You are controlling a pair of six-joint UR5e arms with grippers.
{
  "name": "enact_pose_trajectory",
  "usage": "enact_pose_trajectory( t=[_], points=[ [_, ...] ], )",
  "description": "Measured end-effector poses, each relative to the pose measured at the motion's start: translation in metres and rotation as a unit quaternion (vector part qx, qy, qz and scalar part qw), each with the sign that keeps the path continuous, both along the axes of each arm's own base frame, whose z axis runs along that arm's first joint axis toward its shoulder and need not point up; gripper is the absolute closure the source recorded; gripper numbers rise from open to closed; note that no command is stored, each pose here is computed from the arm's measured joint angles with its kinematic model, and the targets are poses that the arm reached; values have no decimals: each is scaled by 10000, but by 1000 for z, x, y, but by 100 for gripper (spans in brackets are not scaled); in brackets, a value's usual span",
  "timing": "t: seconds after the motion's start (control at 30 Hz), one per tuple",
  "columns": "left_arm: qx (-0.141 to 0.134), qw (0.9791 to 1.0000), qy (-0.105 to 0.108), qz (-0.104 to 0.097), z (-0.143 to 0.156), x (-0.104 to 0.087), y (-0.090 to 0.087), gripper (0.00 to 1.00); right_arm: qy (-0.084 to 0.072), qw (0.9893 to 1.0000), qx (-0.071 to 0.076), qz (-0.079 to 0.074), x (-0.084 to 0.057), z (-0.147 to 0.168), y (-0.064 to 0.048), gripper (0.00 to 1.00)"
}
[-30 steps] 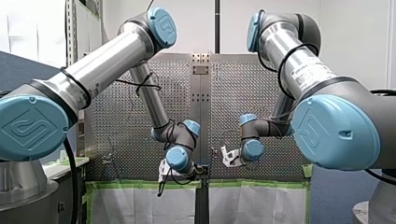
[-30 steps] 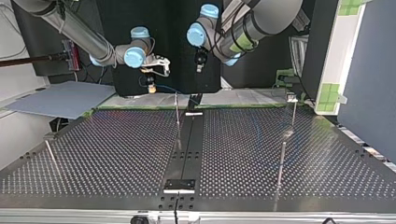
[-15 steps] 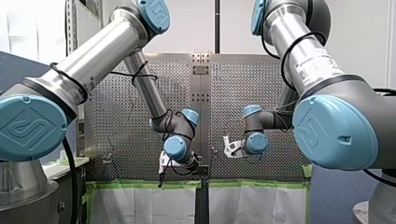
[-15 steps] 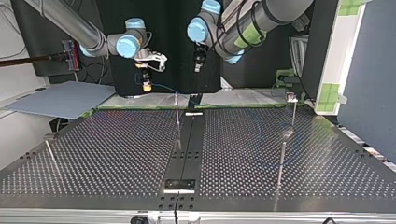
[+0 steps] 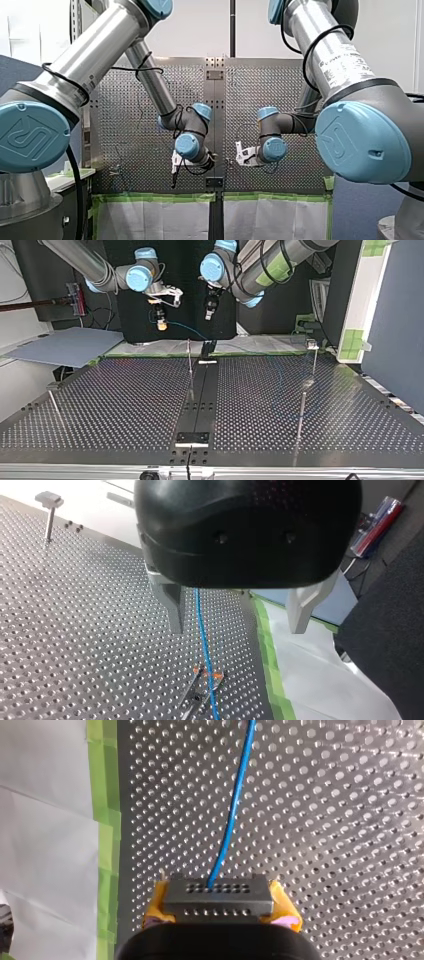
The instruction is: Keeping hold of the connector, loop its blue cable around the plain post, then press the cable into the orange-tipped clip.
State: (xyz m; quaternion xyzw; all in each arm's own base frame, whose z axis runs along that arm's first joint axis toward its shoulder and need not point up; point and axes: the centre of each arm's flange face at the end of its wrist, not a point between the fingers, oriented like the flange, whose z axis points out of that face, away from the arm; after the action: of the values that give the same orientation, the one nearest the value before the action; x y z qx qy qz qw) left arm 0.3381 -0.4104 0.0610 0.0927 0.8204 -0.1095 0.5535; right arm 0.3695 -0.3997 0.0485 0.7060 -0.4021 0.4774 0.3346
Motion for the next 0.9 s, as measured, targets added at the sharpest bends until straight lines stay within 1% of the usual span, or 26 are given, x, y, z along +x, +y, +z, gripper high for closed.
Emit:
enact_pose_trajectory(
  t=[0.13,0.23,0.3,0.37,0.43,0.57,0.63,0.73,0.83,0.9],
  points=[
    [-83,9999,-54,21,1,1,-2,0,-72,10000,50,-7,2,-1,3,100],
    [-156,9998,-91,59,2,1,-3,0,-116,9999,73,-27,2,-2,3,100],
    [-193,9997,-95,126,2,2,-1,0,-134,9999,84,-24,2,-3,3,100],
    [-240,9994,-92,235,3,3,1,0,-165,9998,104,0,3,-3,4,100],
    [-291,9990,-95,338,3,5,2,0,-222,9996,141,54,4,-3,5,100],
    [-448,9974,-136,553,4,9,6,0,-290,9992,228,143,7,-4,8,100],
    [-546,9967,-154,584,4,11,6,0,-279,9991,279,172,8,-5,10,100],
    [-767,9952,-182,586,4,17,6,0,-239,9988,373,188,8,-6,14,100],
    [-1037,9929,-216,540,5,23,5,0,-190,9985,470,208,7,-8,20,100],
    [-1236,9909,-235,484,6,26,3,0,-162,9983,509,220,7,-9,22,100]
  ],
)
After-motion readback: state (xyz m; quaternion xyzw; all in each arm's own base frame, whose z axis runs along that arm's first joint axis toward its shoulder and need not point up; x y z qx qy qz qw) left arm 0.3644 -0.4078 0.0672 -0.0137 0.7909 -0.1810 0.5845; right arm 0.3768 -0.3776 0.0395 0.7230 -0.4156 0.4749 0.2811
